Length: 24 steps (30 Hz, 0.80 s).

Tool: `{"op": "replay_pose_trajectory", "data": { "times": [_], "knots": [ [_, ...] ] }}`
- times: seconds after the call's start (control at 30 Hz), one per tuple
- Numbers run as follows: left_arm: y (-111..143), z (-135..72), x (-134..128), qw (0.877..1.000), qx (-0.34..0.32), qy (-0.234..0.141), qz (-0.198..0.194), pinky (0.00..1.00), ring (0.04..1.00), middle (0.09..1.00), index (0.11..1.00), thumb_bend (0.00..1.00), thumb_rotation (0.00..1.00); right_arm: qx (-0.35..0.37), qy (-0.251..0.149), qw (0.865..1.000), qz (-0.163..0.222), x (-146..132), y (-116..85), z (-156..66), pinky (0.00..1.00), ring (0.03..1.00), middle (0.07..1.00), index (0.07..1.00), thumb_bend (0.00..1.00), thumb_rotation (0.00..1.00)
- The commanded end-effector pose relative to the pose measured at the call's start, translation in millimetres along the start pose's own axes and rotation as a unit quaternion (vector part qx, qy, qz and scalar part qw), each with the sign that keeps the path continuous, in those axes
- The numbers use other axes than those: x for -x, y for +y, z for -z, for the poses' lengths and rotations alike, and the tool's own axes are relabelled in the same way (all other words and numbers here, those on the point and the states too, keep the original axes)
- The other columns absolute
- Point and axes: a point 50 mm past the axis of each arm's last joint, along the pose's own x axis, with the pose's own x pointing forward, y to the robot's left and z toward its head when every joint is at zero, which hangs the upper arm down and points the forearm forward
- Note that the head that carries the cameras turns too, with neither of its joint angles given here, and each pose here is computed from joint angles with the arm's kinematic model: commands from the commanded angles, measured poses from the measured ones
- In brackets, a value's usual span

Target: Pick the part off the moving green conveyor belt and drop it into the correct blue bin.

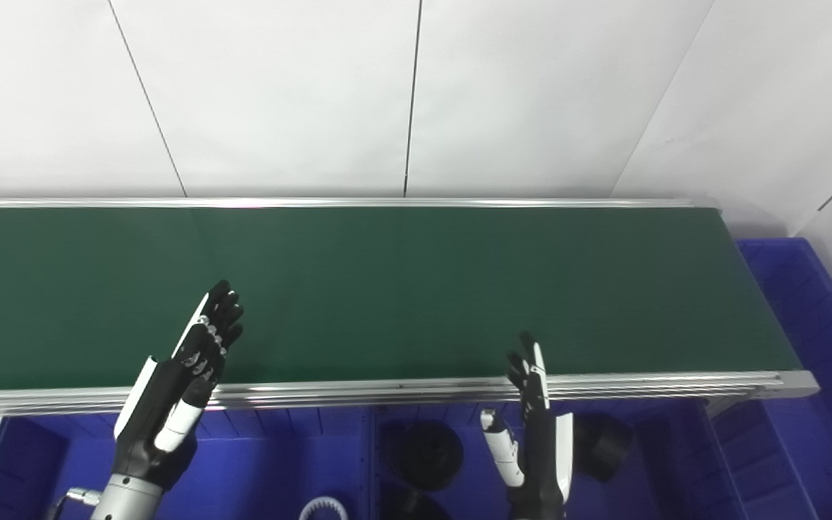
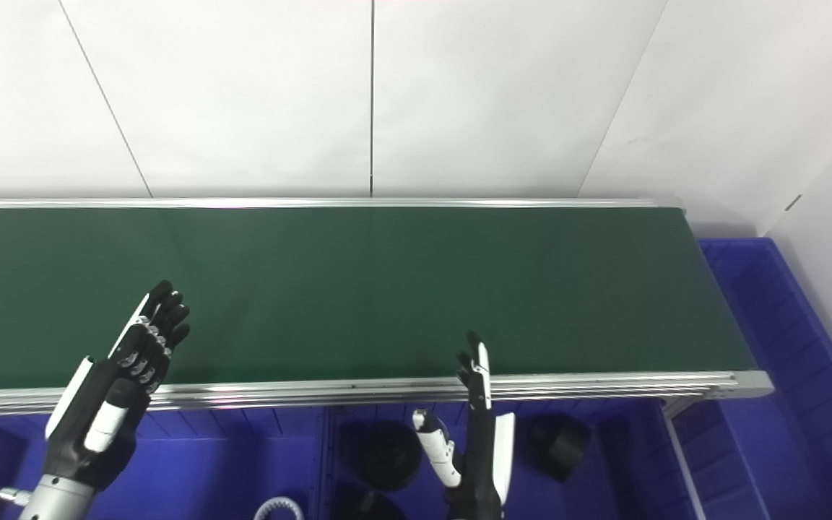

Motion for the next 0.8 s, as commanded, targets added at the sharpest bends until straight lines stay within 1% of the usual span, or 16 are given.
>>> {"op": "replay_pose_trajectory", "data": {
  "times": [0.0, 0.1, 0.17, 0.23, 0.3, 0.33, 0.37, 0.43, 0.57, 0.7, 0.77],
  "knots": [
    [-2.5, -13.8, -0.3, 0.999, -0.003, -0.039, -0.005, 1.00, 1.000, 1.000, 1.000, 0.71, 0.90, -0.068, -0.022, 0.997, -0.005, 6.4, 35.9, -21.4, 0.88, 0.918, 0.978, 0.965, 0.76, 0.96],
    [-9.0, -17.9, 6.0, 0.998, -0.010, -0.054, -0.024, 1.00, 1.000, 1.000, 1.000, 0.72, 0.94, -0.068, -0.023, 0.997, -0.013, 8.9, 30.0, -21.6, 0.89, 0.918, 0.981, 0.971, 0.76, 0.97],
    [-14.4, -20.5, 11.5, 0.997, -0.007, -0.062, -0.034, 1.00, 1.000, 1.000, 1.000, 0.72, 0.94, -0.070, -0.023, 0.997, -0.019, 10.9, 24.7, -22.2, 0.89, 0.918, 0.983, 0.973, 0.77, 0.98],
    [-21.3, -23.6, 18.2, 0.997, -0.003, -0.067, -0.043, 1.00, 1.000, 1.000, 1.000, 0.75, 0.93, -0.074, -0.022, 0.997, -0.023, 13.8, 17.8, -23.4, 0.90, 0.920, 0.985, 0.976, 0.79, 0.98],
    [-27.7, -25.5, 23.6, 0.996, -0.003, -0.071, -0.049, 1.00, 1.000, 1.000, 1.000, 0.77, 0.92, -0.074, -0.022, 0.997, -0.026, 16.7, 11.7, -24.7, 0.88, 0.910, 0.982, 0.981, 0.81, 0.99],
    [-30.2, -25.5, 26.4, 0.996, -0.003, -0.071, -0.053, 1.00, 1.000, 1.000, 1.000, 0.77, 0.92, -0.076, -0.022, 0.997, -0.027, 17.9, 9.5, -25.5, 0.88, 0.909, 0.982, 0.981, 0.81, 0.99],
    [-33.0, -25.3, 28.6, 0.996, -0.002, -0.070, -0.056, 1.00, 1.000, 1.000, 1.000, 0.77, 0.92, -0.076, -0.021, 0.996, -0.028, 19.2, 7.1, -25.8, 0.87, 0.899, 0.976, 0.980, 0.83, 1.00],
    [-38.3, -24.7, 34.5, 0.996, -0.005, -0.058, -0.066, 1.00, 1.000, 1.000, 1.000, 0.78, 0.92, -0.079, -0.019, 0.996, -0.036, 22.0, 2.5, -26.6, 0.87, 0.895, 0.973, 0.974, 0.85, 1.00],
    [-43.2, -21.8, 40.9, 0.995, -0.027, -0.048, -0.086, 1.00, 1.000, 1.000, 1.000, 0.75, 0.91, -0.083, -0.016, 0.995, -0.054, 26.4, -5.2, -28.4, 0.89, 0.906, 0.994, 0.972, 0.87, 1.00],
    [-45.6, -21.8, 44.8, 0.994, -0.032, -0.042, -0.099, 1.00, 1.000, 1.000, 1.000, 0.76, 0.84, -0.090, -0.008, 0.994, -0.068, 31.8, -9.6, -30.7, 0.90, 0.917, 1.000, 0.990, 0.89, 1.00],
    [-47.5, -24.6, 47.3, 0.993, -0.037, -0.043, -0.105, 1.00, 1.000, 1.000, 1.000, 0.77, 0.82, -0.099, 0.000, 0.992, -0.075, 34.9, -10.4, -31.7, 0.91, 0.925, 1.000, 0.993, 0.90, 1.00]
  ]
}}
